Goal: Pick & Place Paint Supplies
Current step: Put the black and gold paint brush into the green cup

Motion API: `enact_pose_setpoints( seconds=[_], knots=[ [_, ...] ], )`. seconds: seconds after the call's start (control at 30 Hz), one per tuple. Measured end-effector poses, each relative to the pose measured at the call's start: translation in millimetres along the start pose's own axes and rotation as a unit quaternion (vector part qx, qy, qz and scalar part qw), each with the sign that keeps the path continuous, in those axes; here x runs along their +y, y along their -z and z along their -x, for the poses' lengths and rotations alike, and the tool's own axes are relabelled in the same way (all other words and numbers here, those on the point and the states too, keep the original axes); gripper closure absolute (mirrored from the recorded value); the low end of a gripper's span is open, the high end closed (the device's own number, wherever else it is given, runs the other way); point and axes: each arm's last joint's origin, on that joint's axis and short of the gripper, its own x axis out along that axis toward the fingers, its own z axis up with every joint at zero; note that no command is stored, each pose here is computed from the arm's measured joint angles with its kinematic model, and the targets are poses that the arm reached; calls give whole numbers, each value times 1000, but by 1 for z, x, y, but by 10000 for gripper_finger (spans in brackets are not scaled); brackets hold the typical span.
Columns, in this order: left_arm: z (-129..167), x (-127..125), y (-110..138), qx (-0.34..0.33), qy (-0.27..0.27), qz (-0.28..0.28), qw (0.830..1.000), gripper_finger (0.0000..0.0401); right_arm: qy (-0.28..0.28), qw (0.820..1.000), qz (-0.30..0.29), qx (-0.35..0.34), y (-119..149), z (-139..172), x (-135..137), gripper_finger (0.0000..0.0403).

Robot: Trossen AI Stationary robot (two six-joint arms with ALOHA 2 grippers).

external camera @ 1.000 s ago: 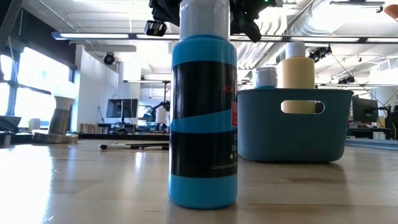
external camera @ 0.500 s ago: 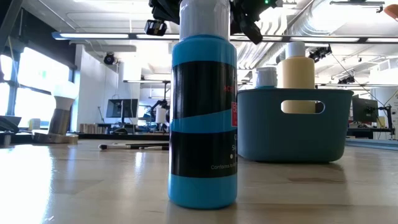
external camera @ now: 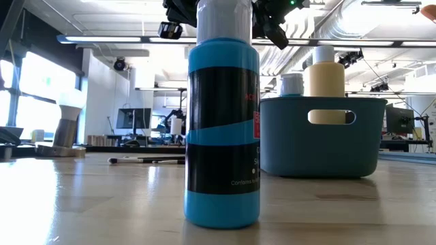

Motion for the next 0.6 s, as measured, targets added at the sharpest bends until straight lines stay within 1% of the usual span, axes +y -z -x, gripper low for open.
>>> enact_pose_setpoints(
  seconds=[0.13, 0.3, 0.4, 0.5, 0.6],
  knots=[
    [0, 0, 0, 0, 0, 0, 1000, 368, 2, 1000, 6, 1, 0, 0, -1, 398],
    [0, 1, 0, 2, -1, -10, 1000, 316, 0, 1000, 9, 1, 0, 0, 0, 398],
    [9, 5, 1, 11, 6, -6, 1000, 286, -6, 1000, 14, 5, 1, 0, 1, 398],
    [21, 9, 0, 7, 27, 9, 1000, 272, -7, 1000, 18, 14, 2, 0, 2, 399],
    [34, 15, -1, 1, 28, 27, 999, 270, 5, 1000, 14, 25, 4, 3, -2, 399]
  ],
)
